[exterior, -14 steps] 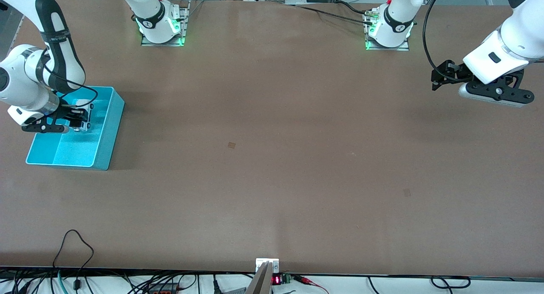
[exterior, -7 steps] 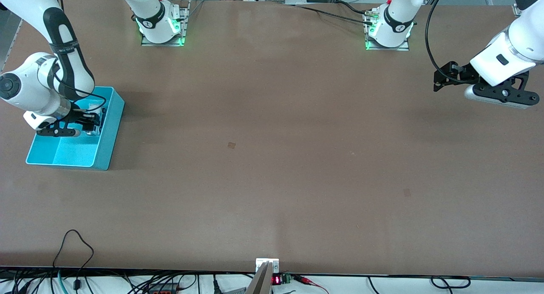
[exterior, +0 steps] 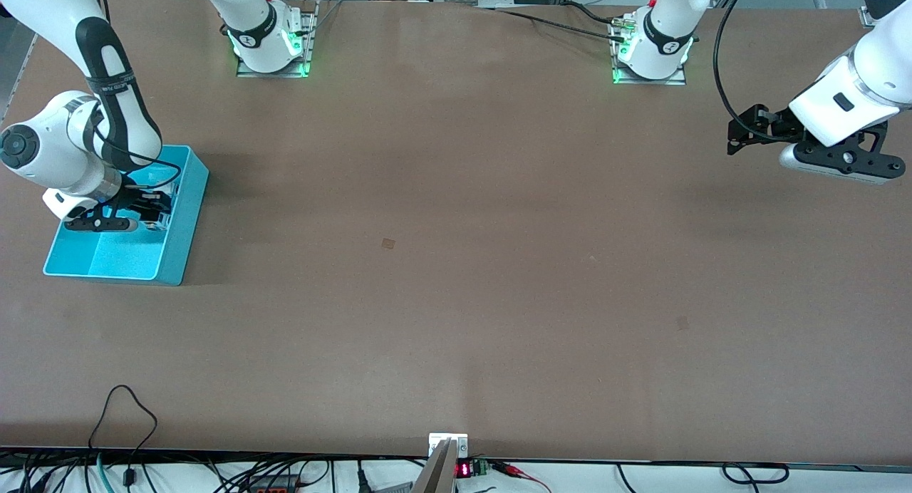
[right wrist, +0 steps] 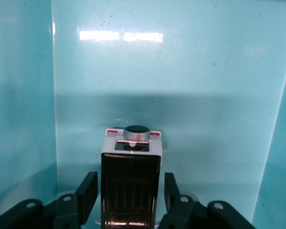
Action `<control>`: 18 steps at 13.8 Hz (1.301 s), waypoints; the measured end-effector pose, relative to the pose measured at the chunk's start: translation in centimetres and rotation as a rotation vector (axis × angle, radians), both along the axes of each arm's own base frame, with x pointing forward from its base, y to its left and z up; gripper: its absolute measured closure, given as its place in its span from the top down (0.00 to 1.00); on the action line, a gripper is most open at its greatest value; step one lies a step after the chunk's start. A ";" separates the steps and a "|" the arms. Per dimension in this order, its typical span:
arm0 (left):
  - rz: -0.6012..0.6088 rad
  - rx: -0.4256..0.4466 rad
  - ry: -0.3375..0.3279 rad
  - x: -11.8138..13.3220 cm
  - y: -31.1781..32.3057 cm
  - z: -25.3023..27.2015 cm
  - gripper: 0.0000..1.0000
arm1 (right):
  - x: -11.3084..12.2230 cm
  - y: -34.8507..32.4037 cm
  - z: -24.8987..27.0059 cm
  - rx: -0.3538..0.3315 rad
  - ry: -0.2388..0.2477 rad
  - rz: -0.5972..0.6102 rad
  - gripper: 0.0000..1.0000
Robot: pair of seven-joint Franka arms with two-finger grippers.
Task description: Wind and store white jeep toy
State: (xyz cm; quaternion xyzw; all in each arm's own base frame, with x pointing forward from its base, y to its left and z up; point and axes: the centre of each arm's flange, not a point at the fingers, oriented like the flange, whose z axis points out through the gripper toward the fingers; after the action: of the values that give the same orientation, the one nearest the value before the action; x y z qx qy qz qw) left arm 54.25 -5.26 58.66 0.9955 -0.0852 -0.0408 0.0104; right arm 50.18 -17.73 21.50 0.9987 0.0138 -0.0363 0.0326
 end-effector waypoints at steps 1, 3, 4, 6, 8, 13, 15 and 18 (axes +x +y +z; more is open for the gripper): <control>0.003 0.000 0.002 0.0 0.1 -0.1 1.00 | 0.2 0.0 0.2 -0.001 -0.006 0.003 0.78; 0.010 0.000 0.005 0.2 0.4 -0.3 1.00 | 0.9 0.0 1.4 0.000 -0.026 0.023 0.97; 0.016 0.000 0.007 0.2 0.5 -0.4 1.00 | 1.3 0.0 2.2 0.006 -0.032 0.035 1.00; 0.027 0.001 0.011 0.2 0.4 -0.5 1.00 | 2.6 0.1 4.7 0.027 -0.032 0.048 1.00; 0.030 0.002 0.013 0.2 0.3 -0.5 1.00 | 4.1 0.1 8.3 0.051 -0.034 0.062 1.00; 0.043 0.004 0.030 0.0 0.5 -0.3 1.00 | 8.1 1.5 19.7 0.103 -0.018 0.090 1.00; 0.042 0.005 0.035 0.0 0.3 -0.2 1.00 | 9.4 4.2 23.5 0.104 0.000 0.050 1.00; 0.046 0.006 0.037 -0.1 0.1 -0.1 1.00 | 10.4 7.7 27.5 0.101 -0.012 0.049 1.00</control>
State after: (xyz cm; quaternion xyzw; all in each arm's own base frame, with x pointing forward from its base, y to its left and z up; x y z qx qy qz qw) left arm 54.14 -5.11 58.59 0.9963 -0.0621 -0.0591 0.0098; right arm 60.55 -10.01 48.97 0.9987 0.0397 -0.0285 -0.0169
